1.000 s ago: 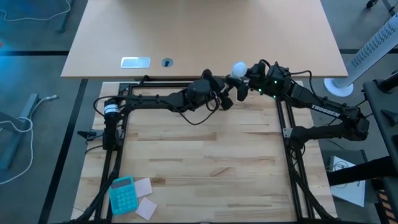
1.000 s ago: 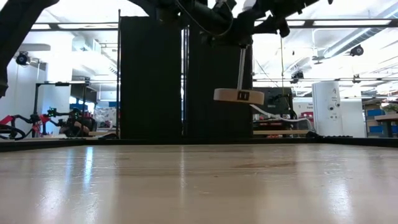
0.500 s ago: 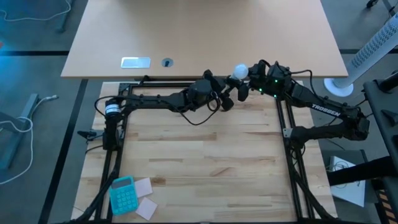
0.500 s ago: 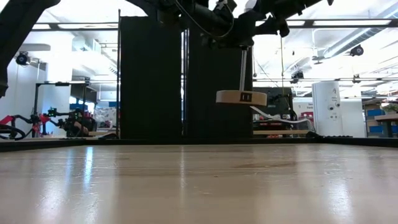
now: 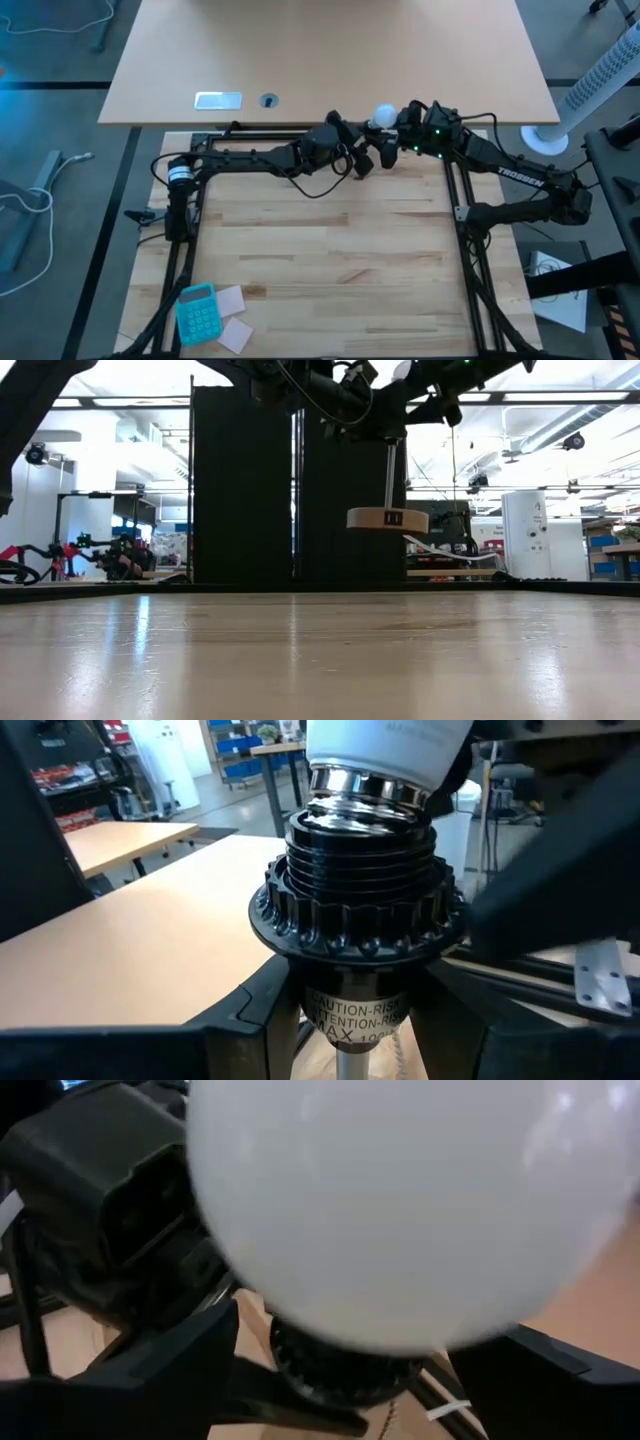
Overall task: Screw lightbulb
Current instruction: Insert the lightbulb into the lamp
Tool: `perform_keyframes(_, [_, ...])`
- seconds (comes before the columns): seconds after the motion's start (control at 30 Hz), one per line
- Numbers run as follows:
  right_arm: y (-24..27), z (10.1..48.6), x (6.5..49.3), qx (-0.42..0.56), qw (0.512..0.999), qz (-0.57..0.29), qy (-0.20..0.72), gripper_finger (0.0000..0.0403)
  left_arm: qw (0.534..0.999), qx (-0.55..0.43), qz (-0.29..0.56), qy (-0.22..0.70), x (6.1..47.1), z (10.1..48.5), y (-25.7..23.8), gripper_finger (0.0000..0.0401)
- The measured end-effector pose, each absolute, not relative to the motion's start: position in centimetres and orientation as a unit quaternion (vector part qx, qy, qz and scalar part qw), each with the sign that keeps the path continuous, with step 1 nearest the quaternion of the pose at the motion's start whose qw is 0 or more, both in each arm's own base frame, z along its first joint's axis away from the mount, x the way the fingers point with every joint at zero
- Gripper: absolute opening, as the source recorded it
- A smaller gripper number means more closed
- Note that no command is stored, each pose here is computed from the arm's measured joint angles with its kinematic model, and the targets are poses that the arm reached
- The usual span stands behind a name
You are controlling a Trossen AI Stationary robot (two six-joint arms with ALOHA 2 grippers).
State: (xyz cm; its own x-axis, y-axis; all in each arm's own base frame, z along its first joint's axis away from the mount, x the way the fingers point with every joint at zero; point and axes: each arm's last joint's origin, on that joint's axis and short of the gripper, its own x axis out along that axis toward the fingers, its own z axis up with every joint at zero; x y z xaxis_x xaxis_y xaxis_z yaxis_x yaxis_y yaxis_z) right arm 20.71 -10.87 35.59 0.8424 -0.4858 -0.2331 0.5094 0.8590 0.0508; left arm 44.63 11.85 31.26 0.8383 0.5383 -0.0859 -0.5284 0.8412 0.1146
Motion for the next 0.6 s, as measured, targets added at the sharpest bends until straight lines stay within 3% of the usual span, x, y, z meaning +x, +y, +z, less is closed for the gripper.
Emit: perform_keyframes(0.6, [-9.8, 37.2, 18.9, 0.015, 0.97, -0.229, 0.08, 0.0344, 0.962, 0.036, 0.262, 0.065, 44.6, 31.0, 11.9, 0.0144])
